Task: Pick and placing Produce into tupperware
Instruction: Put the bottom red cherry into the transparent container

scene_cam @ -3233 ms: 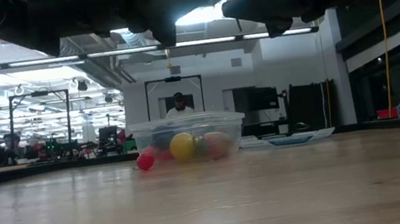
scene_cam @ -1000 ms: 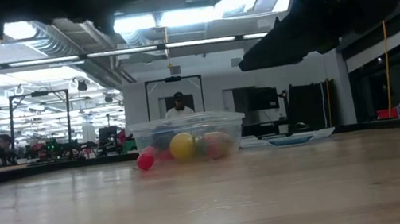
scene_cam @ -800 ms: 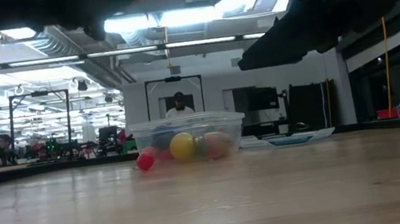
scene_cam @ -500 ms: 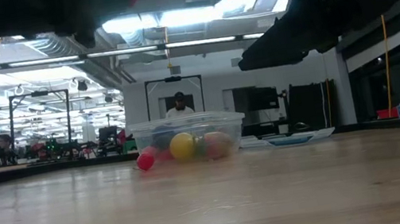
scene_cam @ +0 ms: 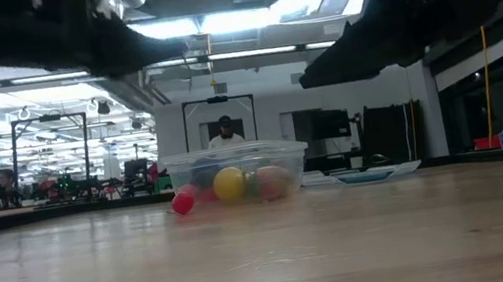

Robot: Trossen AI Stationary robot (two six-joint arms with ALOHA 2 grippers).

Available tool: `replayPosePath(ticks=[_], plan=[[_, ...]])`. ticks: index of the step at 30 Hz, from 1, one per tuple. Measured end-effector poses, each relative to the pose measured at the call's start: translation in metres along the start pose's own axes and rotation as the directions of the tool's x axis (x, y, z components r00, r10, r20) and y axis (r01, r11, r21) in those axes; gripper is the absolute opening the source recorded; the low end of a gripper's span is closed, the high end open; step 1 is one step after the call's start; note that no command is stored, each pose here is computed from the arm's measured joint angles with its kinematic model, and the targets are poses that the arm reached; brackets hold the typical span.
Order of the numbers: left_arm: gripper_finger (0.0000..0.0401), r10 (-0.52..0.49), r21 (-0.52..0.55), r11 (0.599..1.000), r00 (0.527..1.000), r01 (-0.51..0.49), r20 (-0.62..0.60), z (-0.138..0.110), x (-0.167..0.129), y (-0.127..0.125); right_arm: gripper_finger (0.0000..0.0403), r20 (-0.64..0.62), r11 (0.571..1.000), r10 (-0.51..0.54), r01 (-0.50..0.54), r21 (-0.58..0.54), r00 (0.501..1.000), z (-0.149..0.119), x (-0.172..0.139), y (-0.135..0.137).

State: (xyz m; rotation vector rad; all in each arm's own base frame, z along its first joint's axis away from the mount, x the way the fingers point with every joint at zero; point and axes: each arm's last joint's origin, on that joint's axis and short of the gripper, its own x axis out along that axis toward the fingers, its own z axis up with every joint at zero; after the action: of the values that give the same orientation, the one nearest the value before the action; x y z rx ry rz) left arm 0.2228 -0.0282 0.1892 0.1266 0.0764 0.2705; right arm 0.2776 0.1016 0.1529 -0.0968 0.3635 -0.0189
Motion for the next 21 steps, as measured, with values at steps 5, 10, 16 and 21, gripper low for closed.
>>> replayPosePath(ticks=[5, 10, 16, 21], plan=[[0.0003, 0.002, -0.019, 1.000, 0.999, -0.003, -0.049, -0.008, 0.016, 0.022, 0.0200, -0.002, 1.000, -0.018, 0.018, -0.005, 1.000, 0.000, 0.002, -0.005], [0.0003, -0.013, 0.014, 1.000, 0.966, 0.017, -0.259, -0.004, 0.044, 0.040, 0.0200, -0.010, 0.999, -0.051, 0.051, 0.006, 0.999, 0.000, 0.005, -0.015], [0.0003, -0.027, 0.055, 0.997, 0.886, 0.059, -0.463, 0.007, 0.078, 0.059, 0.0200, -0.020, 0.997, -0.078, 0.077, -0.024, 0.997, 0.000, 0.010, -0.029], [0.0003, -0.080, 0.064, 0.989, 0.847, 0.133, -0.526, 0.019, 0.104, 0.072, 0.0200, -0.026, 0.995, -0.102, 0.102, -0.013, 0.994, 0.000, 0.013, -0.041]])
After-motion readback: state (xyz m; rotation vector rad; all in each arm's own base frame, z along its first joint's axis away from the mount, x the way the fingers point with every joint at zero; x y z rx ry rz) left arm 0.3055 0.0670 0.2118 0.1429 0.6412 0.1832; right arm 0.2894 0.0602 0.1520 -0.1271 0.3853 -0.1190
